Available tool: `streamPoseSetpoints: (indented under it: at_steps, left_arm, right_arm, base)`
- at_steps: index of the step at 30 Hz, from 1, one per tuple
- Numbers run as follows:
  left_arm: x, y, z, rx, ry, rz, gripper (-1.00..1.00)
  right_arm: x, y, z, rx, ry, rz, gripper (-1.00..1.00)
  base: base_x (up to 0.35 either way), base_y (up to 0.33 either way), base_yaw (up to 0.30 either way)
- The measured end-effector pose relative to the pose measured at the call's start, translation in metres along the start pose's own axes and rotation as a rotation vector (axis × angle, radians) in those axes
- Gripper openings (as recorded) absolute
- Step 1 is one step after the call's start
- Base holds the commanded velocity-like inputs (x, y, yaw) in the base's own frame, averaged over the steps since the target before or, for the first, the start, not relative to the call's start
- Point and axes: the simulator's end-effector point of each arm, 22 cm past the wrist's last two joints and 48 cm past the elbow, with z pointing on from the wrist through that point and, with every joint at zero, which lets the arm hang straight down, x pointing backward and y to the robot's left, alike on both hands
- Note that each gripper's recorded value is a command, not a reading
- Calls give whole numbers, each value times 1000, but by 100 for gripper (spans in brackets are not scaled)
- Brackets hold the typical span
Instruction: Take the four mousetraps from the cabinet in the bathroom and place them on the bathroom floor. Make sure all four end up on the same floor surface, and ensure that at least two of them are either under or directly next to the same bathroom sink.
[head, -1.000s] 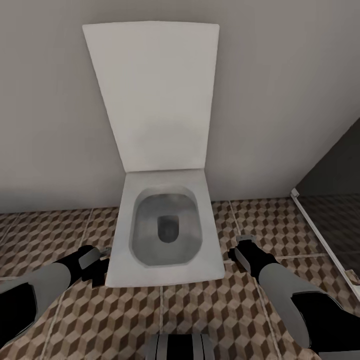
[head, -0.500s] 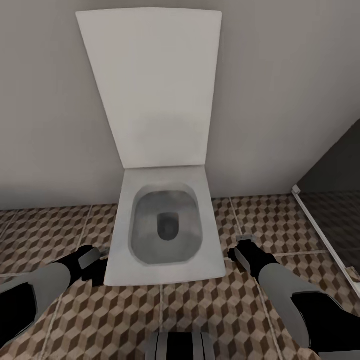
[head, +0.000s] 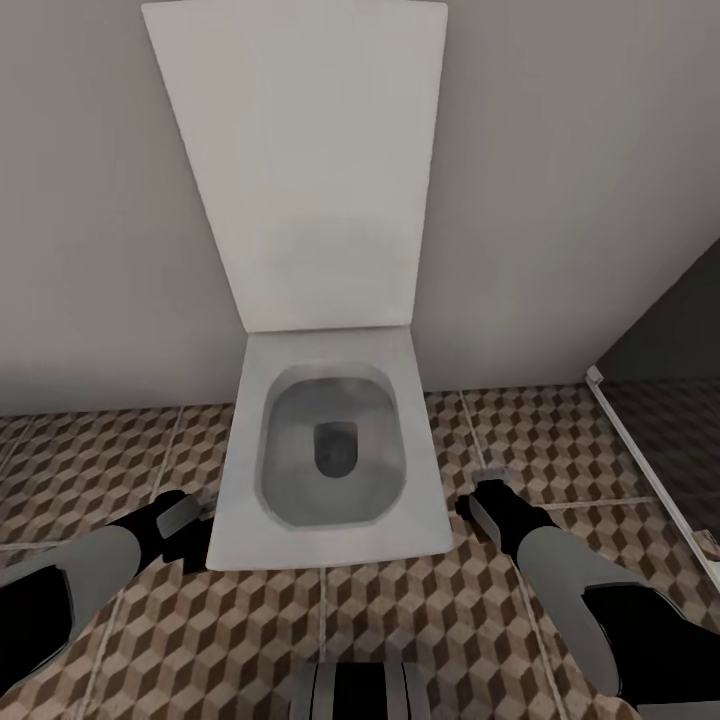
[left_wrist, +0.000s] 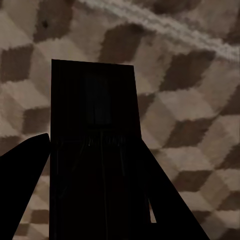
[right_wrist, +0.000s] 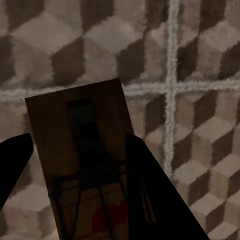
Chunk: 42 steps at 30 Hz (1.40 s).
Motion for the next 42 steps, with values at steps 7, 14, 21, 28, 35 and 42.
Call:
streamPoseSetpoints:
  at_steps: [7, 14, 21, 28, 35, 42]
  left_arm:
    - [-1, 2, 0, -3, -1, -1, -100]
    - [0, 11, 6, -17, 7, -5, -100]
    - [3, 12, 11, -20, 14, -5, -100]
    - [4, 12, 13, -21, 18, -5, -100]
    - [9, 11, 19, -23, 30, -3, -100]
    - [9, 11, 19, -23, 30, -2, -100]
  right_arm:
    - [-1, -1, 0, 1, -3, 1, -100]
    - [5, 2, 6, -1, 8, -2, -100]
    - [8, 3, 10, -2, 16, -3, -100]
    - [10, 4, 12, -2, 20, -4, -100]
    - [16, 6, 17, -4, 32, -7, -100]
    - [16, 6, 17, -3, 31, -7, -100]
  base:
    - [0, 0, 0]
    - [0, 0, 0]
    - [0, 0, 0]
    - [0, 0, 0]
    - [0, 0, 0]
    - [0, 0, 0]
